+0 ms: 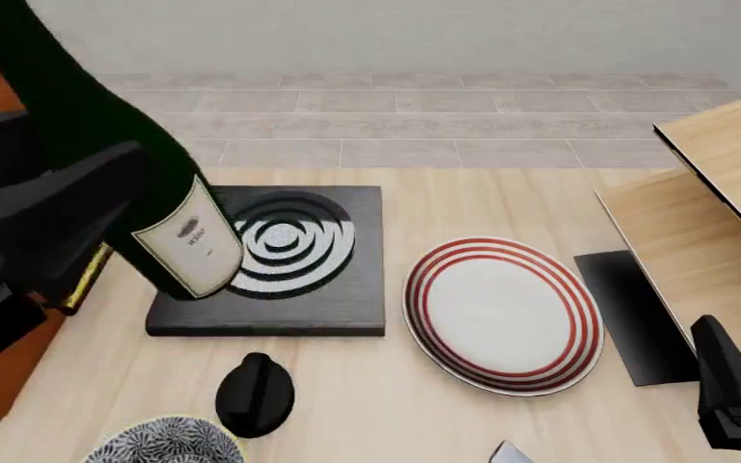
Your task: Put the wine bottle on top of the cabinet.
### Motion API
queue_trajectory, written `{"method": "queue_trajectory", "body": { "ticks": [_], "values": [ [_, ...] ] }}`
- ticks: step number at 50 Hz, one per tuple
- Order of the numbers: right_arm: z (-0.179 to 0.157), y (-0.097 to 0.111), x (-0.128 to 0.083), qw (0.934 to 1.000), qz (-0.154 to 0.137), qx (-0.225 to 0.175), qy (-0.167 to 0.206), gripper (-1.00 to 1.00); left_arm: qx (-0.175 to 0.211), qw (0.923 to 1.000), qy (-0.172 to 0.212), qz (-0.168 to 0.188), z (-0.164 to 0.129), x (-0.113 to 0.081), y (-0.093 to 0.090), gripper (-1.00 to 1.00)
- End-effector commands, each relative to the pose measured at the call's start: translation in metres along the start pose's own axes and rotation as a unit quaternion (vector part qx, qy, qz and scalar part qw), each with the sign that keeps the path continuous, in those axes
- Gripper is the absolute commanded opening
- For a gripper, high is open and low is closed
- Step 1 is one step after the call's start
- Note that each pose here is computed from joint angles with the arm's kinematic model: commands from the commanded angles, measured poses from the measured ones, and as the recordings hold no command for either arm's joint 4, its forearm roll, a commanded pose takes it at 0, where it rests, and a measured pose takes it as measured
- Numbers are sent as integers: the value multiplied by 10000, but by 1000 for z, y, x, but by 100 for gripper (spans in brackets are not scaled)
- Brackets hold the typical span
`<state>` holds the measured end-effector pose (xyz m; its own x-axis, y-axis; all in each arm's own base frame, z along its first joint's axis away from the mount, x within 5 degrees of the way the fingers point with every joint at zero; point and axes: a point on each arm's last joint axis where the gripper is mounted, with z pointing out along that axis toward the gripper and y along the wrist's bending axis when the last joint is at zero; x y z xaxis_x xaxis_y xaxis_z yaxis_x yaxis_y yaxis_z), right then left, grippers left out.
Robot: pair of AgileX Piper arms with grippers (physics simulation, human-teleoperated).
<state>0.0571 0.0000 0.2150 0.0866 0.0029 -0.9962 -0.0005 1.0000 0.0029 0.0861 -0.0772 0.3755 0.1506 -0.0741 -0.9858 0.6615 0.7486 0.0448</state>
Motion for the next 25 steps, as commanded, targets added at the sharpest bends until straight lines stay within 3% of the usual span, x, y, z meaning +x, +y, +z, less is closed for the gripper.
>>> {"method": "queue_trajectory", "body": {
  "ticks": [1, 16, 25],
  "values": [
    [0, 0, 0, 10000, 1, 0, 1, 100, -424, 9988, -143, 190, -20, -25, 9, -100],
    [0, 0, 0, 10000, 0, 0, 0, 100, -929, 9946, -165, 432, -35, -48, 16, -100],
    [0, 0, 0, 10000, -1, 0, 0, 100, -1129, 9928, -96, 388, -40, -56, 18, -100]
  ]
}}
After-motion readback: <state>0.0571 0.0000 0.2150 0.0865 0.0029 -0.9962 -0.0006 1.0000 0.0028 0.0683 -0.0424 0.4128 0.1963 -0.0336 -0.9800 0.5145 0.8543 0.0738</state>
